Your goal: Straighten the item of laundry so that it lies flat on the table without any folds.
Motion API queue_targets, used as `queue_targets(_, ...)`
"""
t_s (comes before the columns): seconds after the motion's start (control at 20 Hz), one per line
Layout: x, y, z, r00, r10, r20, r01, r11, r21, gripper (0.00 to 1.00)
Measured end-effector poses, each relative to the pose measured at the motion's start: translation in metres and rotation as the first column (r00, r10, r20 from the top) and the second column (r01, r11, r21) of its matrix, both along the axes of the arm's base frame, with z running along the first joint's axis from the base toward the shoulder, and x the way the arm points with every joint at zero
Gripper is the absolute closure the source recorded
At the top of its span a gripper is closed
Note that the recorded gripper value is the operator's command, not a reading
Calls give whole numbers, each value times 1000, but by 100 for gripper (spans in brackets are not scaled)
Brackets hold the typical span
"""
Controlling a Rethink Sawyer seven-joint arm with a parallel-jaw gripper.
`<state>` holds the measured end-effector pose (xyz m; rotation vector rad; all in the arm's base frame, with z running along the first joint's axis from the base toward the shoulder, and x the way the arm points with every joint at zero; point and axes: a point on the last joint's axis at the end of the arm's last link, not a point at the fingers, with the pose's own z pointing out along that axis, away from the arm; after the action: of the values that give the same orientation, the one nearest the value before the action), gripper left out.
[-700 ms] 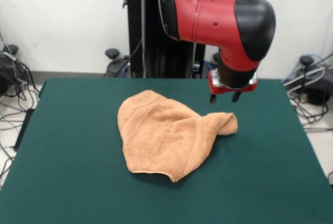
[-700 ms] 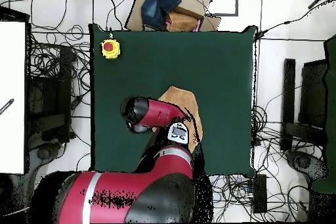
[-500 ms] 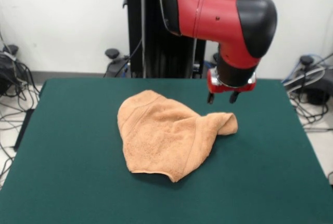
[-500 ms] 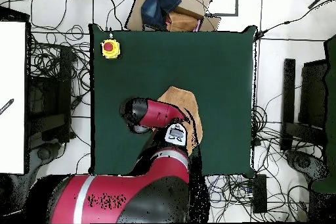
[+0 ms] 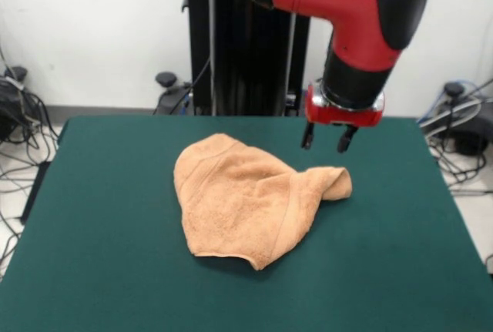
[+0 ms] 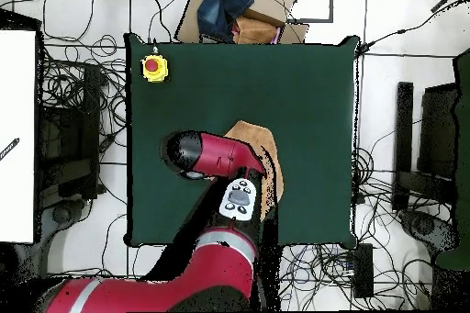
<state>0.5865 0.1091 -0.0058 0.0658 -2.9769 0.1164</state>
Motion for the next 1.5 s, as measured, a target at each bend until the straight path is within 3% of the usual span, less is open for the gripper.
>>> queue_targets(0.2,12,-6,24,999,-15,43,15,1000,-10,0)
queue_targets(0.5,16,-15,35,997,-23,72,24,999,-26,0)
queue_targets(1.05,-3,-26,3,988,-11,152,21,998,-67,0)
queue_targets(1.5,-22,-27,-23,990,3,144,10,996,-89,0)
